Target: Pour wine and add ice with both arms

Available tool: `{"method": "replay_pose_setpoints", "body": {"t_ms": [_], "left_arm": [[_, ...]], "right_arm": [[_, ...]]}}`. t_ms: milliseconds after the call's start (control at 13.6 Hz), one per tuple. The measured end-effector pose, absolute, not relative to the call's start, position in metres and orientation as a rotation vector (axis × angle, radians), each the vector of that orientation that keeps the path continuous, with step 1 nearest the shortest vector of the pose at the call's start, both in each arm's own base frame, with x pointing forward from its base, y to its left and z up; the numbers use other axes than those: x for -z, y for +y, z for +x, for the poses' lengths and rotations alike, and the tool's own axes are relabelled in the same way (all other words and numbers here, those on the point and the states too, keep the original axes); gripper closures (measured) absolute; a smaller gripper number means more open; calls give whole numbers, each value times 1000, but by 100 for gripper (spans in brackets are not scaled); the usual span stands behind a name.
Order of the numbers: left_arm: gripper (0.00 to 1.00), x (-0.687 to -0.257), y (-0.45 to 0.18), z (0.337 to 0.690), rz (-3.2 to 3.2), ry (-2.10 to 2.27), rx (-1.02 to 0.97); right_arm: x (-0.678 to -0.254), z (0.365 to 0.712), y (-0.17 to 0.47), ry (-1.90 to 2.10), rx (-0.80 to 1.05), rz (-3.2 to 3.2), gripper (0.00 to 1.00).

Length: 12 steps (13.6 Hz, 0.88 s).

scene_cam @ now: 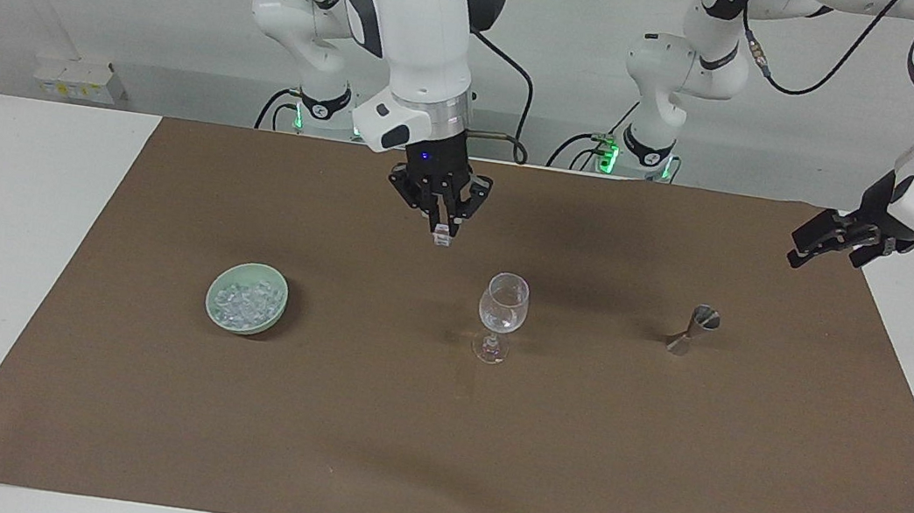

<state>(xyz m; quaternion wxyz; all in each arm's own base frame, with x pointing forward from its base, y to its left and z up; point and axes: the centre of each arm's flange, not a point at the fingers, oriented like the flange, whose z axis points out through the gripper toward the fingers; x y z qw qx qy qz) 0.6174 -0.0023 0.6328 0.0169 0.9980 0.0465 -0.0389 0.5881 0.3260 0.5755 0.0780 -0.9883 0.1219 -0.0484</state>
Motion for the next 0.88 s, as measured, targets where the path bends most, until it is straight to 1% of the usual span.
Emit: {"method": "replay_pose_setpoints", "body": {"t_ms": [440,879], "left_arm": [[0,-634,-1,619,3106,131,101],[0,-635,5,620,3109,146,80]], "right_arm": [[-560,588,363,376,155,-2930,77],[-526,591,397,332,192,-2915,77]]}}
